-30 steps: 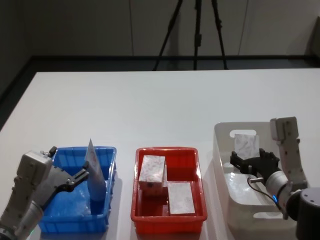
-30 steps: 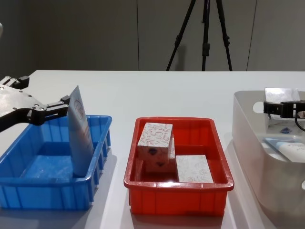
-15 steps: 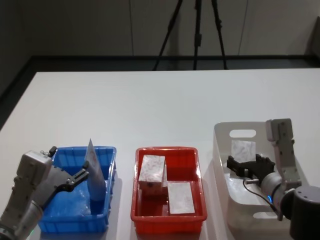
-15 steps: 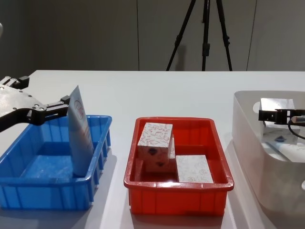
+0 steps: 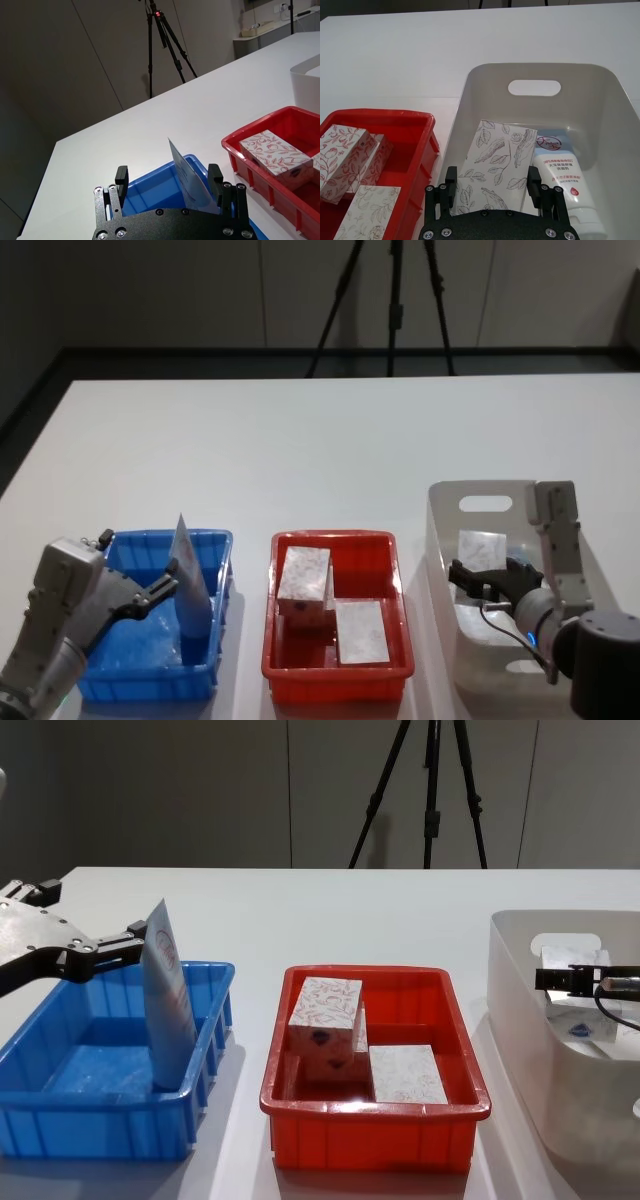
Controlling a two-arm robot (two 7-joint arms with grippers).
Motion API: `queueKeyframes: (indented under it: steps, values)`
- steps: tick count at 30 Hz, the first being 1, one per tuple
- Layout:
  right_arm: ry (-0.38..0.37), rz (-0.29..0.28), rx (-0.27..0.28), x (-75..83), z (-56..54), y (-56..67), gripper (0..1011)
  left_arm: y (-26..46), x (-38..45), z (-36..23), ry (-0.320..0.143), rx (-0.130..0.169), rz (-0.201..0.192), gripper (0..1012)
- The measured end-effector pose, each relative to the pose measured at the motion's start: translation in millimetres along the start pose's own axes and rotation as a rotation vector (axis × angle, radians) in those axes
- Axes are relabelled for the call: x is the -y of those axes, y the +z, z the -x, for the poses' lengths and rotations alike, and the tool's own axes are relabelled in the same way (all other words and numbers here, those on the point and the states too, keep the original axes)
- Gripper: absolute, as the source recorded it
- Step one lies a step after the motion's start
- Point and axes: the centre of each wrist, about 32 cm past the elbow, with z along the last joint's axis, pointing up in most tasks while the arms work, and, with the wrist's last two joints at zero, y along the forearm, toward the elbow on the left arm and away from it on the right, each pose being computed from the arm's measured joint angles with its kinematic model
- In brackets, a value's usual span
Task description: Bimanual collaborative sorting of washing and personal care products
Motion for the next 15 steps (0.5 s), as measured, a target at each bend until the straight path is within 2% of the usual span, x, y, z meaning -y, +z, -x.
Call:
queueKeyframes:
  steps: [15]
  values:
    - [-0.014, 0.044, -0.009, -2.7, 4.0, -4.0, 856, 0.0, 0.0, 0.0, 0.000, 0.000, 0.000, 1001]
